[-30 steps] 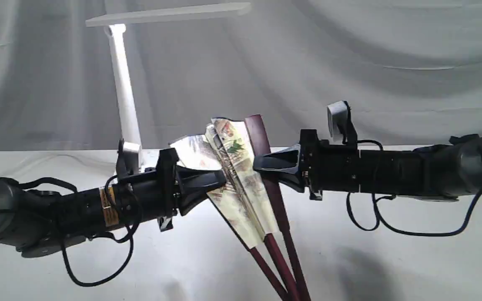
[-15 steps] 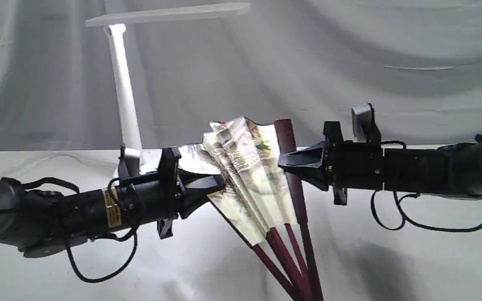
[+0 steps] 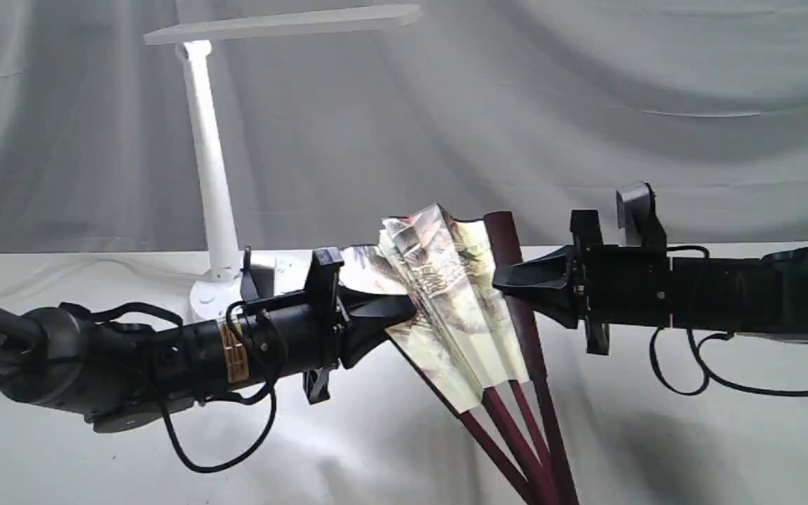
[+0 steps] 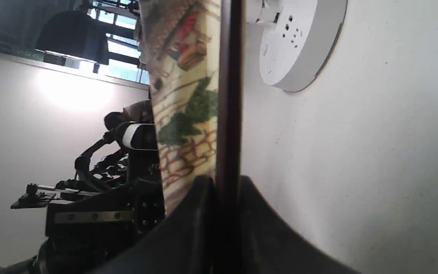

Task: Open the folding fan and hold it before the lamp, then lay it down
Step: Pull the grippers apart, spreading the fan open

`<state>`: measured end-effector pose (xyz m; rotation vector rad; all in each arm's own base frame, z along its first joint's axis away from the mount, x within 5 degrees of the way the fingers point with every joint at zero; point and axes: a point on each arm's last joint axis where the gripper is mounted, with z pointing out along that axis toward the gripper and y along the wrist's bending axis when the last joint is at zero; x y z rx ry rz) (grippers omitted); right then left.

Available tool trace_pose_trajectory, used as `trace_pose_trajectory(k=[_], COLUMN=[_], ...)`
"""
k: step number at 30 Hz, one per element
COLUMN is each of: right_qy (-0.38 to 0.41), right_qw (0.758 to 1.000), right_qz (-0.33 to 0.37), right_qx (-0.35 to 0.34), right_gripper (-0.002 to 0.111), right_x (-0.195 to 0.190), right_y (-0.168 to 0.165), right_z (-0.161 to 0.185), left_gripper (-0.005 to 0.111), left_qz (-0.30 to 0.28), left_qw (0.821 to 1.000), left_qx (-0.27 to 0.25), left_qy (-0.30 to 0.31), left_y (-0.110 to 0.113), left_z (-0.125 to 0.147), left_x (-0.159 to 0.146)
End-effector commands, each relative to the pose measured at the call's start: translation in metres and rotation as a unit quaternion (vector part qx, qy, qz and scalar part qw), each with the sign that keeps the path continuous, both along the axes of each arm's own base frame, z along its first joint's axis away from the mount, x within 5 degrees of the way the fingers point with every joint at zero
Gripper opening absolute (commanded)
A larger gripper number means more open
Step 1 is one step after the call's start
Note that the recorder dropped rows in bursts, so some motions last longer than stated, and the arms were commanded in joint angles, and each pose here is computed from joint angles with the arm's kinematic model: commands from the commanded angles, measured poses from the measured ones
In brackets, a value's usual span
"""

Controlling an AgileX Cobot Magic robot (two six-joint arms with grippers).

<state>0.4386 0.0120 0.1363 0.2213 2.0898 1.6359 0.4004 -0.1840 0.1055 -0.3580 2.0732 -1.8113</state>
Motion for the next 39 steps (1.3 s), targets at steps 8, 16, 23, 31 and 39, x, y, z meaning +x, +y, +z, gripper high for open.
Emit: trace_pose_trajectory(k=[8,16,23,31,39], right_qy=[0.001,0.006,0.044,0.048,0.049], right_qw=[1.000,0.999,0.996,0.990,0.986], right_qz=[-0.001,-0.013,-0.083,-0.133,-0.161], right_qx=[-0.024,-0.037,-0.007,0.003,-0.001], right_gripper=[0.000,0.000,0.000,0.000,0.000], right_x=[-0.005,-0.008,-0.026,-0.036,-0.045], right_y=[-0.018,-0.039,-0.079,-0.114,-0.141], right_z=[-0.003,-0.006,-0.021,-0.023,-0.024], left_gripper=[0.000,0.000,0.000,0.000,0.000], left_qz=[0.010,0.000,0.039,0.094,0.147], left_qw=[0.999,0.998,0.995,0.990,0.983], left_qx=[-0.053,-0.065,-0.087,-0.103,-0.114], left_qy=[0.007,-0.025,-0.018,-0.008,-0.006], left_y=[-0.021,-0.028,-0.025,-0.019,-0.013], left_z=[0.006,0.011,0.014,0.015,0.015], left_x=[0.000,-0.004,0.003,0.011,0.018])
